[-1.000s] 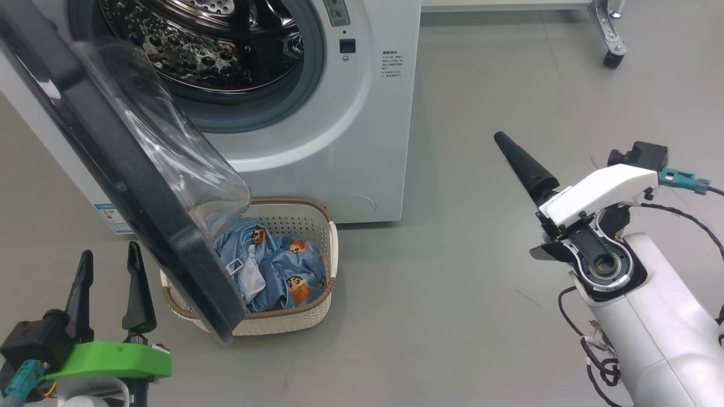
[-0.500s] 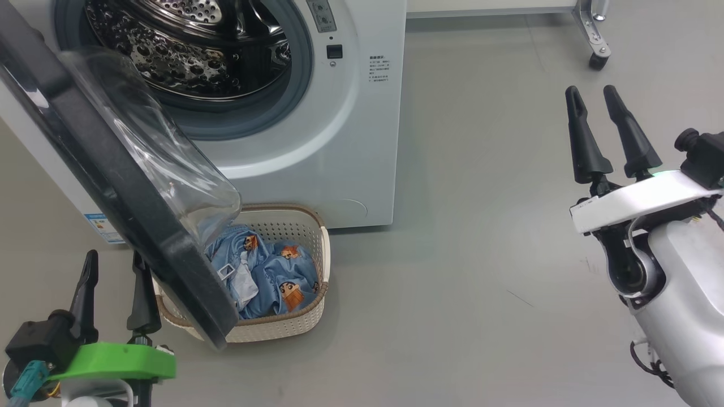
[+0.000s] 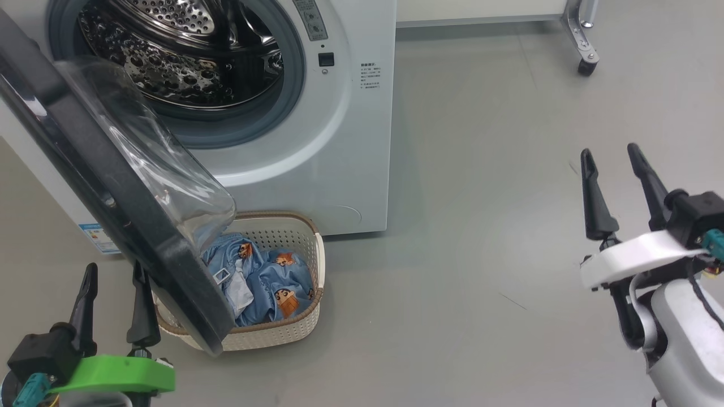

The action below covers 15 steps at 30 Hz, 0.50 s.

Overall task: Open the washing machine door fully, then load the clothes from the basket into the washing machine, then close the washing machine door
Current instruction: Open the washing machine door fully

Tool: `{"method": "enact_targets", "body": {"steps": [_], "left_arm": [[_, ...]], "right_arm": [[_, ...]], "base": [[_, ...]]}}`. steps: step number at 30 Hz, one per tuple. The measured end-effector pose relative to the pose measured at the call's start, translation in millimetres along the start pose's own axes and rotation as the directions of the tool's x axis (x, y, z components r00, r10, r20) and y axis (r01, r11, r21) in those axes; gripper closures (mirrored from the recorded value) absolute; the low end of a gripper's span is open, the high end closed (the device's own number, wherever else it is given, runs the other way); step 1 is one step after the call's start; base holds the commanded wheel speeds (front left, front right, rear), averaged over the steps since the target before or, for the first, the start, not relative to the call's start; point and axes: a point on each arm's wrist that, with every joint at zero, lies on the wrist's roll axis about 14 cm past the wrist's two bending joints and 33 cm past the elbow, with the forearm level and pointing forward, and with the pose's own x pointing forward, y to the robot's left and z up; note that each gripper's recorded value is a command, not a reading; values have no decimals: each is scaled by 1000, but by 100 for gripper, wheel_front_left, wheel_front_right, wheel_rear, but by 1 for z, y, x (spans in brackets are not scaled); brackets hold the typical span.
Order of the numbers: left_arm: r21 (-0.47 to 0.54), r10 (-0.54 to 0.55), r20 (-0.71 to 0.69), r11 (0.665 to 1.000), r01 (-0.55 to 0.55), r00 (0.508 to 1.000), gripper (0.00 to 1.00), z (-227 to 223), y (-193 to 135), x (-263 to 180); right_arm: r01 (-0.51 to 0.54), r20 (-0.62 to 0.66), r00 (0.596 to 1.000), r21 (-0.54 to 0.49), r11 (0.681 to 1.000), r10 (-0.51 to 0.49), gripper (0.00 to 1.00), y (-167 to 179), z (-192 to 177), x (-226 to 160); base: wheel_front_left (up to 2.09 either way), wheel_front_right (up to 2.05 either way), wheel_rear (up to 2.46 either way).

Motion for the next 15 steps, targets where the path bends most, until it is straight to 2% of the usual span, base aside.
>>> {"method": "enact_targets", "body": {"steps": [6, 15], "left_arm": [[6, -7, 3, 1000, 7, 1000, 0, 1, -2, 0], [17, -4, -13, 1000, 5, 1000, 0, -4, -1, -4]], "right_arm": [[25, -64, 998, -47, 999, -28, 0, 2, -27, -26], [72, -99, 992, -52, 996, -77, 0, 0, -44, -44]], "base": [[0, 0, 0], [0, 0, 0]]}}
